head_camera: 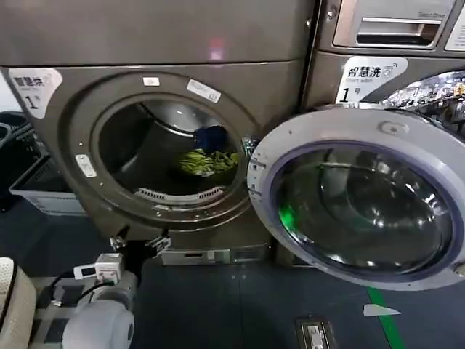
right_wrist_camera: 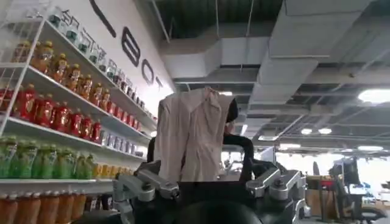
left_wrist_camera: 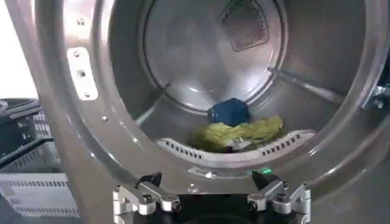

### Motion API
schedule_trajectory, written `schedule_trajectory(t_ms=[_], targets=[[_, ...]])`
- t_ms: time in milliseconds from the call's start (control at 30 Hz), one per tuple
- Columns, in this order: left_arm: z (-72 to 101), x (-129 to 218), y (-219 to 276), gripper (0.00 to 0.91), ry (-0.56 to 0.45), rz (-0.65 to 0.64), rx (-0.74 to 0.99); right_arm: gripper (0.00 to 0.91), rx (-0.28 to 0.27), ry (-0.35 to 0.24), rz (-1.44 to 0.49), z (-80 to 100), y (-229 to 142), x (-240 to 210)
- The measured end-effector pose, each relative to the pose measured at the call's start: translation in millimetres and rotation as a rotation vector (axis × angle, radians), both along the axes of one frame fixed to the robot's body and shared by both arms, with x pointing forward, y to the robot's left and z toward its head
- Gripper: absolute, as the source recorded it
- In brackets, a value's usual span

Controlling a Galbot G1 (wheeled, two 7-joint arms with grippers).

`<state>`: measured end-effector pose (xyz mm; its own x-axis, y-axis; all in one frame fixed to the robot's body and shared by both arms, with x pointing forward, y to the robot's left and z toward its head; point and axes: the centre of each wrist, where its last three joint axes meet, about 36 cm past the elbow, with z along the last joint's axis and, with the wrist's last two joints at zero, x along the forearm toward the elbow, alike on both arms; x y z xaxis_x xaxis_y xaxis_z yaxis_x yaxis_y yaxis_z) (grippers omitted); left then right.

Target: Grasp the clothes from the dryer.

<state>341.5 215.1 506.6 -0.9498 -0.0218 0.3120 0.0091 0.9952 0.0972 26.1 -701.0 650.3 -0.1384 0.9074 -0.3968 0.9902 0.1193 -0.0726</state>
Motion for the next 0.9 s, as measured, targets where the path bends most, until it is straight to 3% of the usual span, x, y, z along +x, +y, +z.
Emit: schedule_trajectory(t_ms=[900], targets=[[-0.3,-3.1,-1.2,0.907,0.004,0.001,-0.007,0.907,0.001,0.007,-0.001,-1.8,0.3,-1.5]])
